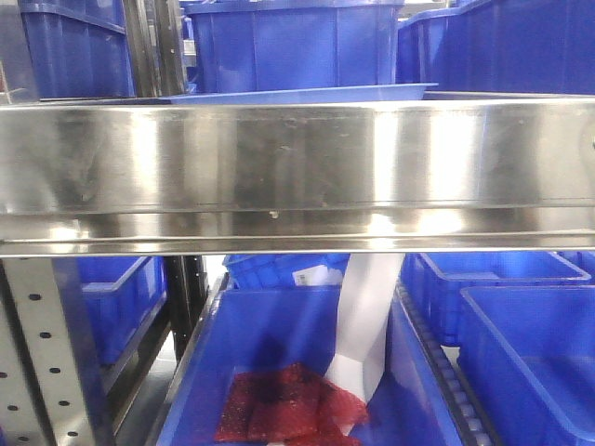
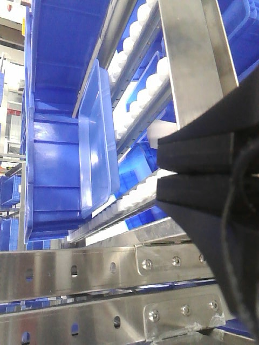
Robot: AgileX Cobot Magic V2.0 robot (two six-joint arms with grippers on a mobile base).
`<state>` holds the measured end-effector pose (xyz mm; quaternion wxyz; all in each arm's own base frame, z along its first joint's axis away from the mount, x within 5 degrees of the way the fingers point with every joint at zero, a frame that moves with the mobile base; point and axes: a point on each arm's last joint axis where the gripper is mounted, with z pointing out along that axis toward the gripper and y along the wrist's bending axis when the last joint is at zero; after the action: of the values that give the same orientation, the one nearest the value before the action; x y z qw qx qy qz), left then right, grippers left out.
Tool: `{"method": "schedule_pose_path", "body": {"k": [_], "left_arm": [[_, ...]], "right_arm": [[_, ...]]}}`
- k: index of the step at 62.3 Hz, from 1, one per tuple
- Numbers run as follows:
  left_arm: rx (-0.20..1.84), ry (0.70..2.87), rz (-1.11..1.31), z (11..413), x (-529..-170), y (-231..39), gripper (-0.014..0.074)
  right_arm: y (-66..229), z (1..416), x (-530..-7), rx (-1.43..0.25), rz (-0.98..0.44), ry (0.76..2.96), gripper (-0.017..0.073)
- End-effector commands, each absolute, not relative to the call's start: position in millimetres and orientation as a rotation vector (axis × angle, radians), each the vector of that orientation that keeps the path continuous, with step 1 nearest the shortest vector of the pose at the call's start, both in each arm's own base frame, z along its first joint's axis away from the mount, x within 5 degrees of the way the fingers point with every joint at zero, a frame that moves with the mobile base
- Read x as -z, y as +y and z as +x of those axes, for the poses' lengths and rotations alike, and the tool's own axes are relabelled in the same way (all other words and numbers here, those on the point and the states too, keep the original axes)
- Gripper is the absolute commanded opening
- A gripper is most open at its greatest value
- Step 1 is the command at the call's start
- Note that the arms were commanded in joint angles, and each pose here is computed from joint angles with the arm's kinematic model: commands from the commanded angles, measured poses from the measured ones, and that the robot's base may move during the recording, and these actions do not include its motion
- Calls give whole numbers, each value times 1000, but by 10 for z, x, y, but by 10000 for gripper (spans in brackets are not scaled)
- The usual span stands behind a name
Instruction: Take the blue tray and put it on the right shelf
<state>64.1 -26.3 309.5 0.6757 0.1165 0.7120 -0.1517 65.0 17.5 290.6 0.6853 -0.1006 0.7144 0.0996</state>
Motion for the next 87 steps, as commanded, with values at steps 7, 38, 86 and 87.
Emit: {"method": "schedule_pose_path", "body": {"k": [7,38,86,87], "left_arm": [[357,1492,245,631,-3267,-259,-48],[54,1503,-57,567,-2479,0,-48],[-6,1481,-122,567,-1975,50,-48],[-6,1481,-122,567,-1975,50,-48]], "right_arm": [[191,640,-3082,-222,-251,1485,52],[191,640,-3082,-222,-251,1485,52],[192,642,-3080,-222,-251,1487,52],[192,642,-3080,-222,-251,1487,52]]}}
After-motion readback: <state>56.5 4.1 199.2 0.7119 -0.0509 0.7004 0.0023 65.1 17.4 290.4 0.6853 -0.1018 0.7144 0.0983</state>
